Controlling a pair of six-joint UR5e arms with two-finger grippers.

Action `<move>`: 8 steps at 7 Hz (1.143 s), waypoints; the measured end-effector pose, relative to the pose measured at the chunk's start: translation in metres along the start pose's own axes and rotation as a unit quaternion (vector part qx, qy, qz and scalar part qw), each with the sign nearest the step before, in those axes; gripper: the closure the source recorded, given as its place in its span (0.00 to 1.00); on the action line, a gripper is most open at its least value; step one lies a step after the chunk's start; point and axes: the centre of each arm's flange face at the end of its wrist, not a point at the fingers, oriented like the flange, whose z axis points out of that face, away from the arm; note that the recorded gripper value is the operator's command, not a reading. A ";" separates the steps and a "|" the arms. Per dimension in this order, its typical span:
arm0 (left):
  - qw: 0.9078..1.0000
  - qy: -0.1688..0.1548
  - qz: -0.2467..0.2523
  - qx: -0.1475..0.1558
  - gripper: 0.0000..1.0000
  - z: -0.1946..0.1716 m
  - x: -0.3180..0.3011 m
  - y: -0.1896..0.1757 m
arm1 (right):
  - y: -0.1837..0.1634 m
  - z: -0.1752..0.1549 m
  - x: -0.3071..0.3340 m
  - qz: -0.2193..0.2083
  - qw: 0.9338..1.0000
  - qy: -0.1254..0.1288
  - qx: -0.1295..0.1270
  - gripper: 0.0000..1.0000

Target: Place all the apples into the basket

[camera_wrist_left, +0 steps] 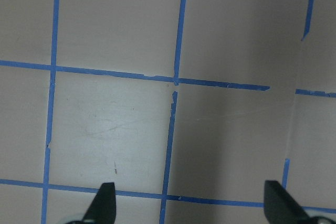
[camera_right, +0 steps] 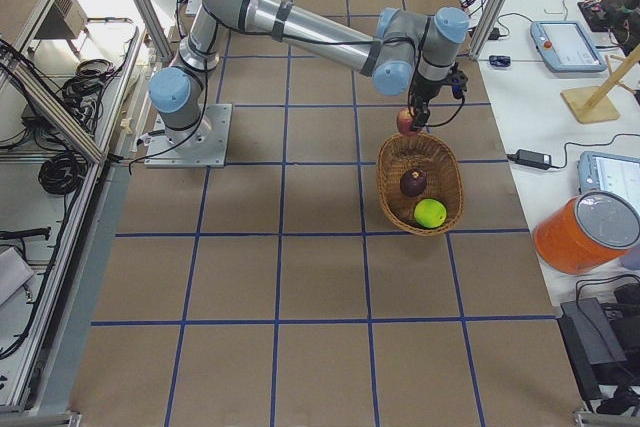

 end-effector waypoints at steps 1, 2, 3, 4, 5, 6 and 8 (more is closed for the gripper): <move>1.000 0.000 -0.001 -0.001 0.00 0.001 -0.001 -0.001 | -0.007 0.020 0.012 -0.003 1.000 0.001 -0.003 1.00; 1.000 0.000 -0.001 -0.001 0.00 0.002 -0.001 -0.001 | -0.013 0.039 0.018 -0.006 1.000 0.002 -0.007 1.00; 1.000 0.000 -0.001 -0.001 0.00 0.002 -0.001 -0.002 | -0.016 0.052 0.025 -0.006 1.000 0.005 -0.009 0.41; 1.000 0.000 -0.002 -0.001 0.00 0.002 -0.001 -0.002 | -0.018 0.063 0.035 -0.007 1.000 0.008 -0.010 0.00; 1.000 0.000 -0.002 -0.001 0.00 0.001 -0.002 -0.002 | -0.019 0.067 0.040 -0.013 1.000 0.010 -0.010 0.00; 1.000 0.000 -0.002 -0.001 0.00 0.001 -0.002 -0.002 | -0.017 0.060 0.041 -0.016 1.000 0.010 -0.008 0.00; 1.000 0.000 -0.002 -0.001 0.00 0.001 -0.002 -0.002 | 0.001 0.004 0.015 -0.026 1.000 0.004 -0.006 0.00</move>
